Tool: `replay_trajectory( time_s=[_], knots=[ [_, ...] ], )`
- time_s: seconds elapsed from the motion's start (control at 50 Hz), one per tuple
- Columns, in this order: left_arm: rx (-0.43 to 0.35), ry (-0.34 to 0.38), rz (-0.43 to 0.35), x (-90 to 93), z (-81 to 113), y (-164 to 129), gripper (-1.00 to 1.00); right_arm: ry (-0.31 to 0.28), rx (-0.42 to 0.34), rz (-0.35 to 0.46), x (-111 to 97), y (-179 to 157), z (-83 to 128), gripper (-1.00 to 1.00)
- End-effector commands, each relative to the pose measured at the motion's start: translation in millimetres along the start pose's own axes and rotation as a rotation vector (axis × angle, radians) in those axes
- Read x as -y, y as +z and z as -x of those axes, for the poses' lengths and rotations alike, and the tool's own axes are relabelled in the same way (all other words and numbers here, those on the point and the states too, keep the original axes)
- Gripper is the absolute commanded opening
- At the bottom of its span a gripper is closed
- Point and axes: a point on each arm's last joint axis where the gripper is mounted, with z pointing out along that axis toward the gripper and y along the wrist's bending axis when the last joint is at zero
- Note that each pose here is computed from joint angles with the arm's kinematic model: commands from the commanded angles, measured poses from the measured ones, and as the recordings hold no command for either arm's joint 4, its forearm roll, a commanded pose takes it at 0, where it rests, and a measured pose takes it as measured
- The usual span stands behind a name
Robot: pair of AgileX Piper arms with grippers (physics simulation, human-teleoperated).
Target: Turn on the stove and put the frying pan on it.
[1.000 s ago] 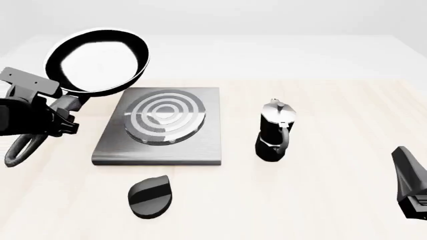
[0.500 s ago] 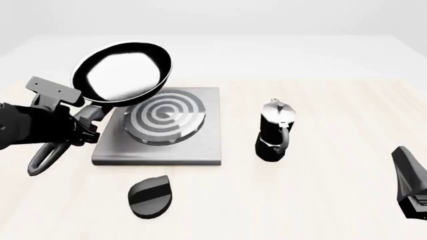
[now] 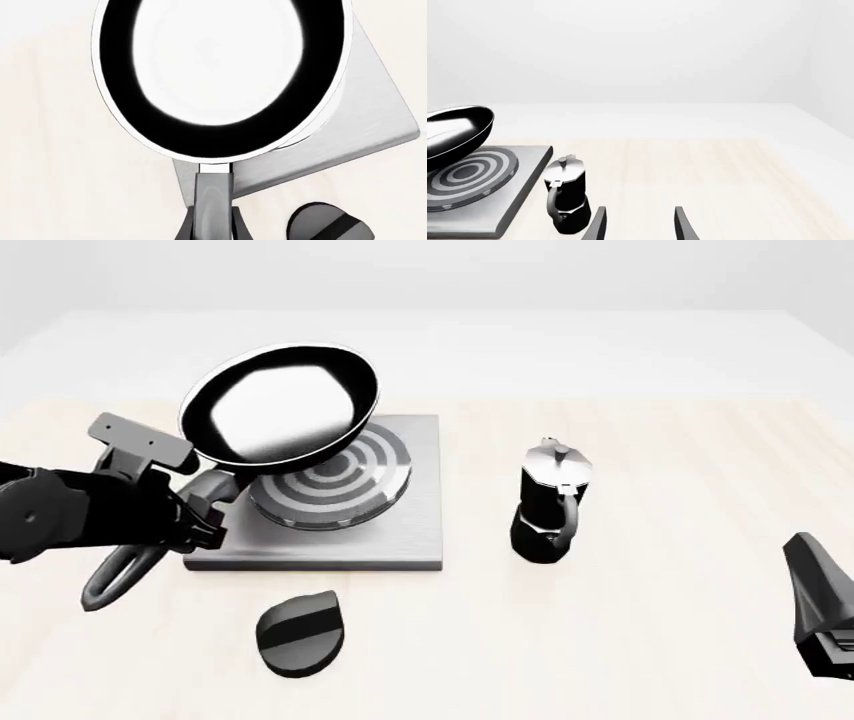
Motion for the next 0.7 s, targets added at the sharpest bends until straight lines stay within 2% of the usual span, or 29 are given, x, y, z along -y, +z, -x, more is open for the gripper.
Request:
replay_trajectory(
  time_s=[0.02, 0.4, 0.7],
  knots=[
    [0.032, -0.086, -0.024, 5.9, 2.8, 12, -1.0, 0.0, 0.0, 0.0, 0, 0, 0, 1.0],
    [0.014, -0.056, -0.053, 16.9, -3.5, 14, -1.0, 0.0, 0.0, 0.0, 0, 0, 0, 1.0],
    [-0.014, -0.035, -0.064, 20.8, -6.8, 27, -1.0, 0.0, 0.0, 0.0, 0, 0, 0, 1.0]
  ],
)
